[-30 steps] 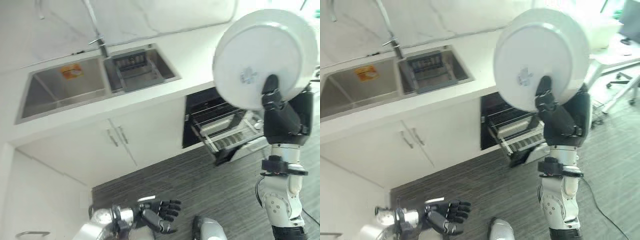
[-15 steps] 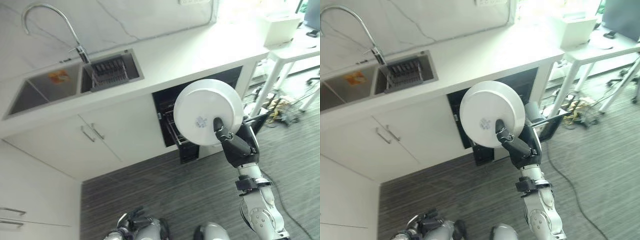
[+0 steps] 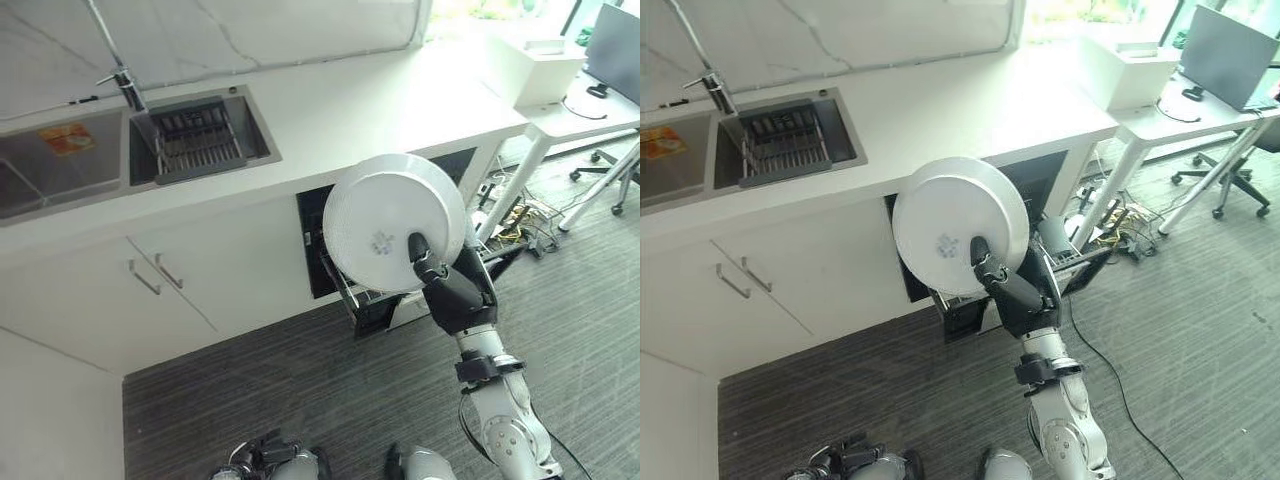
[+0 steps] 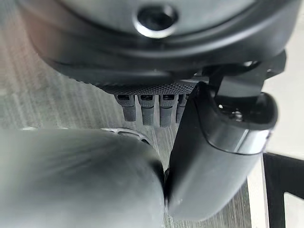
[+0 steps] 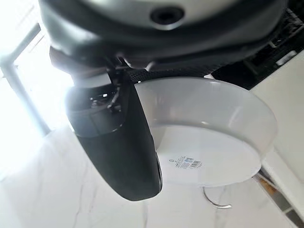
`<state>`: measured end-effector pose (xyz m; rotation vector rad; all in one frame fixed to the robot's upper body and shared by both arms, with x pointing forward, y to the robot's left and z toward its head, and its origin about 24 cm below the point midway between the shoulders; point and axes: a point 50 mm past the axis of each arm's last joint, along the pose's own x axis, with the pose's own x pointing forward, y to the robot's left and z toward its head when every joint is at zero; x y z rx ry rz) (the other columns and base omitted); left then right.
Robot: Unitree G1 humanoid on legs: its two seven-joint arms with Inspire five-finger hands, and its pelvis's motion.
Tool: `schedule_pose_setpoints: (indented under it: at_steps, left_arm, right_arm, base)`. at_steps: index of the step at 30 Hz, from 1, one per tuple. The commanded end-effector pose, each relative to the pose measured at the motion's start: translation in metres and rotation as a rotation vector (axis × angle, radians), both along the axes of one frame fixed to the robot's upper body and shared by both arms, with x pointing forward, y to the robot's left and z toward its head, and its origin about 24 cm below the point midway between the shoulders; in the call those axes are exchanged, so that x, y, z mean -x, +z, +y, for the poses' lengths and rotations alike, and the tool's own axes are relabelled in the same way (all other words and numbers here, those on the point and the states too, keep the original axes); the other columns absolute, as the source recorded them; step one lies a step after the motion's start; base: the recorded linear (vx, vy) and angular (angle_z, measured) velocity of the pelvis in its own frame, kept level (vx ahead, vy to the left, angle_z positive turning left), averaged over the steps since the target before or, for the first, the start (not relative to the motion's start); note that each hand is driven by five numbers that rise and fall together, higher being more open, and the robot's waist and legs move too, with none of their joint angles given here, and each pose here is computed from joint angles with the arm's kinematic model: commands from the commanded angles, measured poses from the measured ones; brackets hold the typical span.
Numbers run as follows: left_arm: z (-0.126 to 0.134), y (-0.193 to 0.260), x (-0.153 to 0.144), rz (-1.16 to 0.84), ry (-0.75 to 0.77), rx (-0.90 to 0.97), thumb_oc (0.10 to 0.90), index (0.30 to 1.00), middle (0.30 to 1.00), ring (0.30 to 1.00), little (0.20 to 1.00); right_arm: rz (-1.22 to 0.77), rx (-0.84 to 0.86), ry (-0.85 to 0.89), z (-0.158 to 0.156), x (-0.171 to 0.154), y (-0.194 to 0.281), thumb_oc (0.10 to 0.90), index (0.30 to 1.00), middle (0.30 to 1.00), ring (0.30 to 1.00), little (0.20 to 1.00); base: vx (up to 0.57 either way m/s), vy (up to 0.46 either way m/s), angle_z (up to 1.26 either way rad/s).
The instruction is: Place the dishes in the dishwasher.
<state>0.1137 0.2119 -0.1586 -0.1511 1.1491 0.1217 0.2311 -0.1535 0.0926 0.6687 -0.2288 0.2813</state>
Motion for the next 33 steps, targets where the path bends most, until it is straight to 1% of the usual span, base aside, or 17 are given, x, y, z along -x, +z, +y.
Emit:
schedule_pose_setpoints:
  at_steps: [1, 5, 9, 12, 13, 16, 20, 22, 26, 28, 30, 33]
  left_arm:
    - [0.016, -0.01, 0.067, 0.226, -0.021, -0.013, 0.8, 0.9, 0.9, 0.9, 0.9]
    - [0.015, -0.01, 0.071, 0.24, 0.041, 0.013, 0.8, 0.9, 0.9, 0.9, 0.9]
    - [0.012, -0.011, 0.077, 0.279, 0.142, 0.069, 0.8, 0.9, 0.9, 0.9, 0.9]
    - [0.007, -0.013, 0.077, 0.276, 0.144, 0.084, 0.8, 0.9, 0.9, 0.9, 0.9]
    - [-0.002, -0.015, 0.078, 0.269, 0.169, 0.102, 0.8, 0.9, 0.9, 0.9, 0.9]
    - [-0.009, -0.017, 0.088, 0.271, 0.172, 0.117, 0.8, 0.9, 0.9, 0.9, 0.9]
    - [-0.01, -0.018, 0.095, 0.292, 0.154, 0.112, 0.8, 0.9, 0.9, 0.9, 0.9]
    - [-0.011, -0.019, 0.104, 0.323, 0.139, 0.112, 0.8, 0.9, 0.9, 0.9, 0.9]
    - [-0.011, -0.019, 0.109, 0.356, 0.122, 0.108, 0.8, 0.9, 0.9, 0.9, 0.9]
    - [-0.003, -0.018, 0.104, 0.366, 0.087, 0.077, 0.8, 0.9, 0.9, 0.9, 0.9]
    - [-0.001, -0.017, 0.102, 0.367, 0.081, 0.069, 0.8, 0.9, 0.9, 0.9, 0.9]
    - [0.006, -0.016, 0.093, 0.369, 0.04, 0.035, 0.8, 0.9, 0.9, 0.9, 0.9]
  right_arm:
    - [-0.268, -0.129, -0.058, -0.013, -0.004, 0.058, 0.4, 0.3, 0.3, 0.3, 0.3]
    - [-0.24, -0.117, -0.046, -0.013, -0.004, 0.056, 0.4, 0.3, 0.3, 0.3, 0.3]
    - [-0.209, -0.113, -0.048, -0.016, -0.008, 0.056, 0.4, 0.3, 0.3, 0.3, 0.3]
    - [-0.201, -0.1, -0.063, -0.024, -0.01, 0.058, 0.4, 0.3, 0.3, 0.3, 0.3]
    - [-0.187, -0.067, -0.097, -0.034, -0.011, 0.06, 0.4, 0.3, 0.3, 0.3, 0.3]
    - [-0.175, -0.026, -0.127, -0.04, -0.008, 0.061, 0.4, 0.3, 0.3, 0.3, 0.3]
    - [-0.174, -0.003, -0.134, -0.039, -0.01, 0.06, 0.4, 0.3, 0.3, 0.3, 0.3]
    - [-0.165, 0.011, -0.138, -0.042, -0.011, 0.061, 0.4, 0.3, 0.3, 0.3, 0.3]
    - [-0.126, 0.065, -0.172, -0.04, -0.008, 0.055, 0.4, 0.3, 0.3, 0.3, 0.3]
    - [-0.11, 0.109, -0.207, -0.038, -0.006, 0.052, 0.4, 0.3, 0.3, 0.3, 0.3]
    - [-0.111, 0.129, -0.221, -0.037, -0.005, 0.052, 0.4, 0.3, 0.3, 0.3, 0.3]
    - [-0.142, 0.206, -0.28, -0.036, -0.007, 0.057, 0.4, 0.3, 0.3, 0.3, 0.3]
  base:
    - [0.21, -0.362, 0.19]
    - [0.16, -0.379, 0.34]
    - [0.11, -0.394, 0.68]
    - [0.06, -0.378, 0.33]
    - [0.04, -0.275, 0.63]
    - [0.07, -0.213, 0.43]
    - [0.09, 0.063, 0.36]
    - [0.17, 0.327, 0.61]
    - [0.11, 0.274, -0.11]
    - [0.14, 0.292, -0.13]
    - [0.08, 0.204, -0.04]
    - [0.08, 0.3, -0.03]
